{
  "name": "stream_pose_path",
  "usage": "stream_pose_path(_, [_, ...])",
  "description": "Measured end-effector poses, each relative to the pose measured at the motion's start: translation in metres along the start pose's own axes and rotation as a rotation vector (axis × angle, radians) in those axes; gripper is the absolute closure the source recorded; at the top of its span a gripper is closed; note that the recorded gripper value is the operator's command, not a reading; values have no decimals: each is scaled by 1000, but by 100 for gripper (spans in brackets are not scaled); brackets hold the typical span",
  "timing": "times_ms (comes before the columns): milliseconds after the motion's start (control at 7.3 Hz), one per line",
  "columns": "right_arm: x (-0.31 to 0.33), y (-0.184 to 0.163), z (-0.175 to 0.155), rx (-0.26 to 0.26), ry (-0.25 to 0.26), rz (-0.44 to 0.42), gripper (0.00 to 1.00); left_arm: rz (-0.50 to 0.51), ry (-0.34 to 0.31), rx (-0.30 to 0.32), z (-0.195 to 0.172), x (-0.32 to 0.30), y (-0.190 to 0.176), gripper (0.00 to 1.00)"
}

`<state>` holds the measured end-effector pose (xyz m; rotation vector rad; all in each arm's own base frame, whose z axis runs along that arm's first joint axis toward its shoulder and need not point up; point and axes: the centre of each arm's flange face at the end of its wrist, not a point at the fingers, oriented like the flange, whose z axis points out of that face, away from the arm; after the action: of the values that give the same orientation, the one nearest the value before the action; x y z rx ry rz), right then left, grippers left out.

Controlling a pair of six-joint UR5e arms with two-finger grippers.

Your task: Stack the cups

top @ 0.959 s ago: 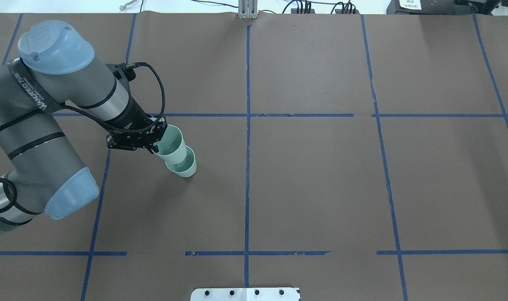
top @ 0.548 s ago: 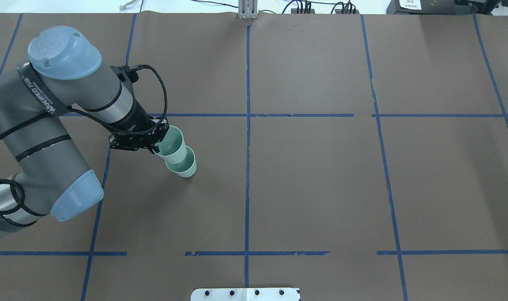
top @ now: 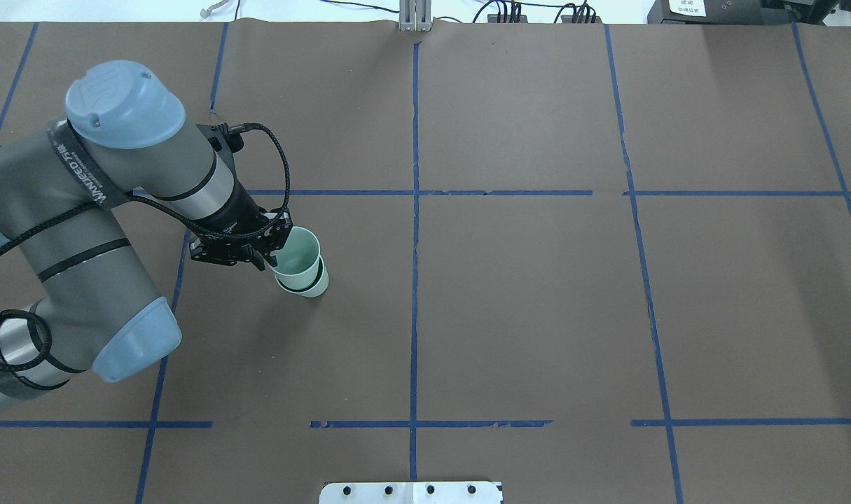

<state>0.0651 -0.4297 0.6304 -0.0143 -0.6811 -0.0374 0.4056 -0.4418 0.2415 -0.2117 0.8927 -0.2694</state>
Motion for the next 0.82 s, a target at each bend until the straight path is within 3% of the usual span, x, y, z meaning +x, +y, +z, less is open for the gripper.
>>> stream_pose_path(411, [0,0,0,0,0,1,0,10,15,5,-7,-1,3,0])
stream_pose_path(822, [0,0,0,1,0,0,0,206,-2,47,-28,-76,-21,0])
